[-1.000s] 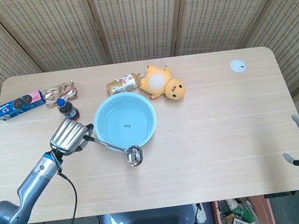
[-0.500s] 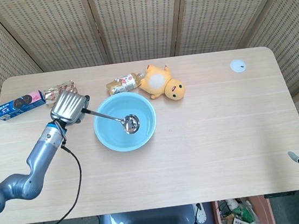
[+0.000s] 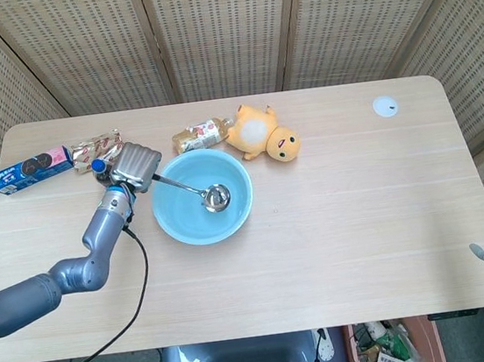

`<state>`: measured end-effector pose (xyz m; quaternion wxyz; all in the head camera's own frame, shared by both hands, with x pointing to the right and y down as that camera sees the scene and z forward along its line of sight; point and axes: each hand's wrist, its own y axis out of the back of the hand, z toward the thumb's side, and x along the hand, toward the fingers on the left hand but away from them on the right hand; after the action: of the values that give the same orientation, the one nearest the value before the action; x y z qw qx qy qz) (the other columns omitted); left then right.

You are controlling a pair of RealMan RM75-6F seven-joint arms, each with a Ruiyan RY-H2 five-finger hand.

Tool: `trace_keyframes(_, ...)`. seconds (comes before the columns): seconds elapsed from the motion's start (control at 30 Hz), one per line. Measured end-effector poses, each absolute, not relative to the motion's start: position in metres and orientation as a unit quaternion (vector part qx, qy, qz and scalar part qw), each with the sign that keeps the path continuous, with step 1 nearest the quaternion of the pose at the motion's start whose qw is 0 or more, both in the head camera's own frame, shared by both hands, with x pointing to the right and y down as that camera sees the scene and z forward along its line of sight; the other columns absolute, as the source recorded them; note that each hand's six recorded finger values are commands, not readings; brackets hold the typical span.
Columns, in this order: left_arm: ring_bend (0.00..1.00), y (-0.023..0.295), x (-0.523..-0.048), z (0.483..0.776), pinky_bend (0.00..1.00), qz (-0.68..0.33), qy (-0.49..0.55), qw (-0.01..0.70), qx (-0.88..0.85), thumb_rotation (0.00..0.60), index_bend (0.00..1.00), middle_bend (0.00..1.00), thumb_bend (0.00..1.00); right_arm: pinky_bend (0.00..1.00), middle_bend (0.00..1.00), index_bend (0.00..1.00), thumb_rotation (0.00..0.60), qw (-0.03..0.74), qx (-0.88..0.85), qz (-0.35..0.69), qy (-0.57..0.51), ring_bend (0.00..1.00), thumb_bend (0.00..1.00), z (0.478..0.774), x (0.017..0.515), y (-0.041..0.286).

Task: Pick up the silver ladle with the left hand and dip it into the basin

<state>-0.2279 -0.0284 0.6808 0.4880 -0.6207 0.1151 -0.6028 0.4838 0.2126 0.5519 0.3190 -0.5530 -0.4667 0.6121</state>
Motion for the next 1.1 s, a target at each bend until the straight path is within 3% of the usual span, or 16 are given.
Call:
trace_keyframes(0.5, 1.00, -0.021, -0.201, 0.698, 1.00, -0.622, 0.053, 0.542, -0.563, 0.600, 0.76, 1.00, 0.66, 0.00, 0.00, 0.00, 0.600, 0.315, -0.554, 0.610, -0.471, 0.00, 0.00, 0.551, 0.486, 0.211)
trace_keyframes(1.1, 1.00, -0.022, -0.198, 0.703, 1.00, -0.631, 0.048, 0.543, -0.552, 0.600, 0.76, 1.00, 0.67, 0.00, 0.00, 0.00, 0.600, 0.314, -0.554, 0.611, -0.471, 0.00, 0.00, 0.553, 0.487, 0.210)
